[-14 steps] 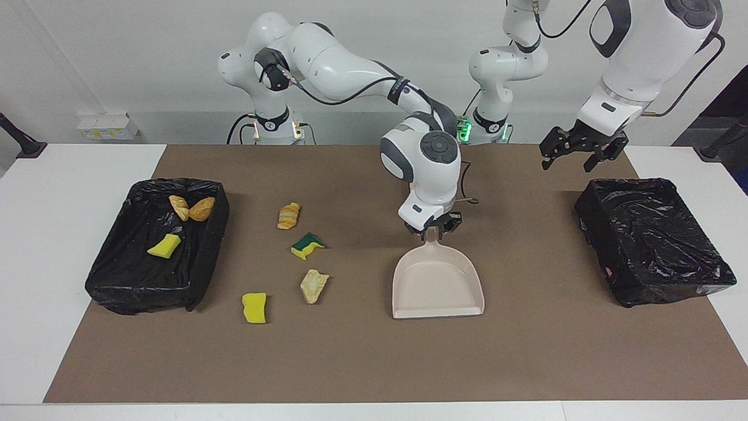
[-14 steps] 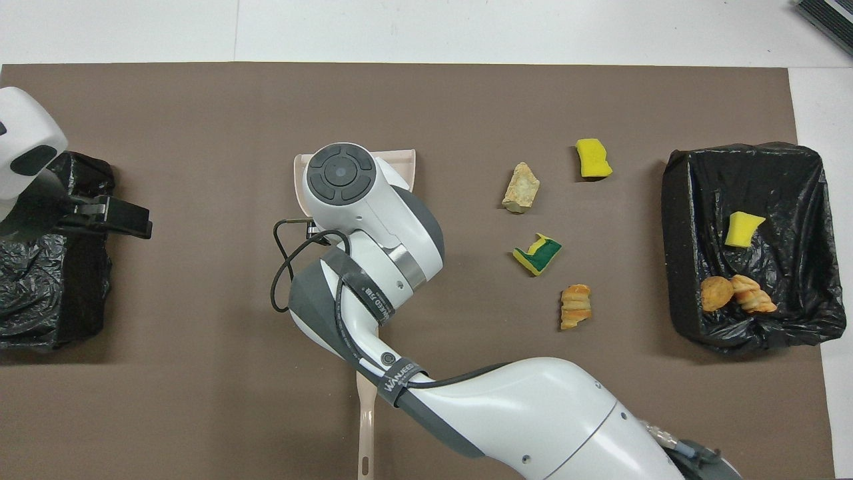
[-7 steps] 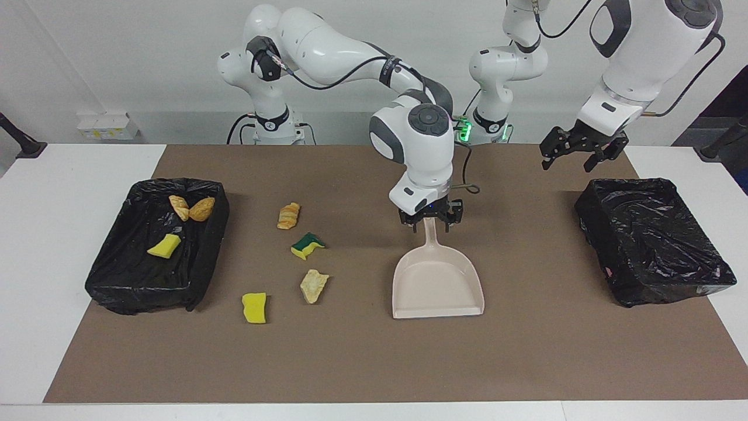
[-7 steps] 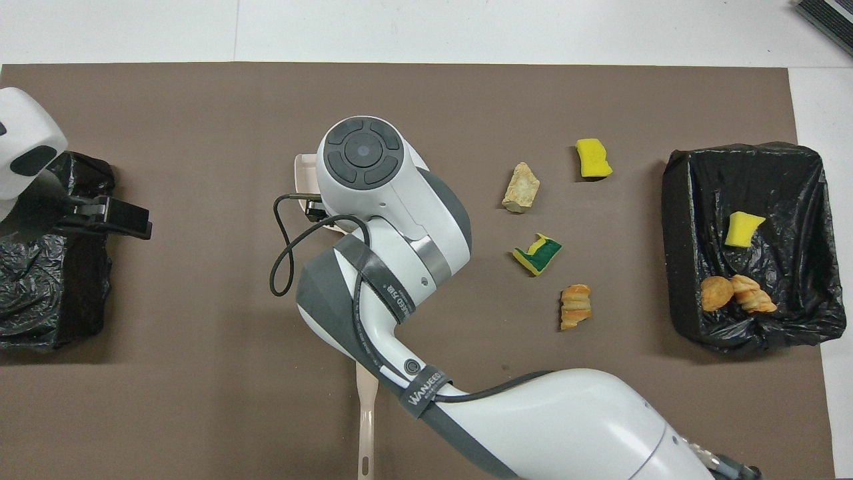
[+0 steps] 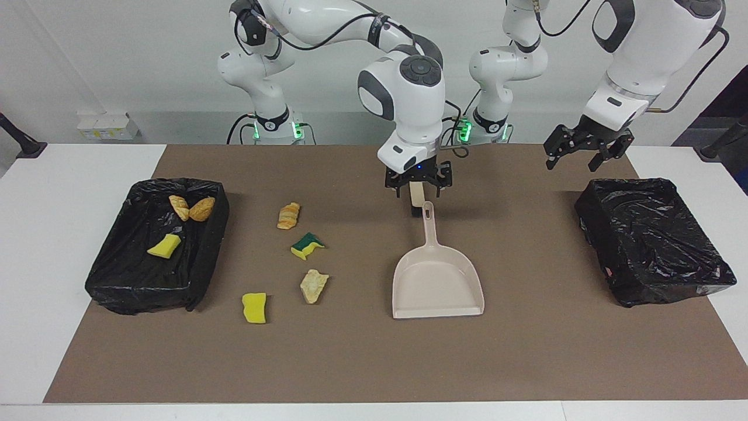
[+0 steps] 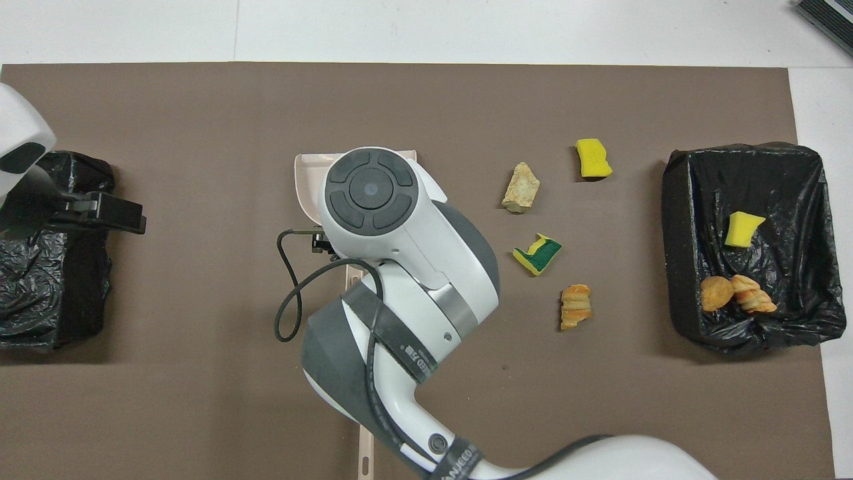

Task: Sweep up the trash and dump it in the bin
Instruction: 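Lower the dustpan onto the table and release it with the right gripper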

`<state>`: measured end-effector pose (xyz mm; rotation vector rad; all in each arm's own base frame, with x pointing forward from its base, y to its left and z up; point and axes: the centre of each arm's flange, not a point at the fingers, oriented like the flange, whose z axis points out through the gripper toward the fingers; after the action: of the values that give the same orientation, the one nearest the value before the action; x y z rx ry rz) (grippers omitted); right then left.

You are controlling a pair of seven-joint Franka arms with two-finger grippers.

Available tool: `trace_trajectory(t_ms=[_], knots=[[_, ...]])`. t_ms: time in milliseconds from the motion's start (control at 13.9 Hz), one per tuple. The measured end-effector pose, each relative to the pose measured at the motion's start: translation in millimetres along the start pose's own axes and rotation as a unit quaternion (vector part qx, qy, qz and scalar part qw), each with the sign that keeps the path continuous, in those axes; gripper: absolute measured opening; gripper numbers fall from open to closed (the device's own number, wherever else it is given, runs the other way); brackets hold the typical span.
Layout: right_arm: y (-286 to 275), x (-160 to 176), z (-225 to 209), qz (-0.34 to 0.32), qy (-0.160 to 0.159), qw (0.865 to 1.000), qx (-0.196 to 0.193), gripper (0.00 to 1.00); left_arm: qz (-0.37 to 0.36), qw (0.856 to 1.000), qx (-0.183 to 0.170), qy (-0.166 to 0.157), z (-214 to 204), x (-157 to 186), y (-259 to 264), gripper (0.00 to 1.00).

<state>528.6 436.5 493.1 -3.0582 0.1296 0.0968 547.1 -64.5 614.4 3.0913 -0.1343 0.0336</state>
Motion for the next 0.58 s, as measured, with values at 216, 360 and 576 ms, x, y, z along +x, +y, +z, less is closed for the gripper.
trace_trajectory(t_ms=[216,360,576], knots=[[17,-5,-4,-0.011,-0.038,0.999,0.009,1.00,0.000,1.000,0.000,0.004,-3,1,0,1.00],[16,-24,9,-0.015,-0.052,0.999,0.002,1.00,0.000,1.000,0.000,0.014,-12,1,0,1.00],[3,-85,37,-0.026,-0.041,0.999,0.000,1.00,-0.002,1.000,0.001,0.022,-24,-3,-1,1.00]])
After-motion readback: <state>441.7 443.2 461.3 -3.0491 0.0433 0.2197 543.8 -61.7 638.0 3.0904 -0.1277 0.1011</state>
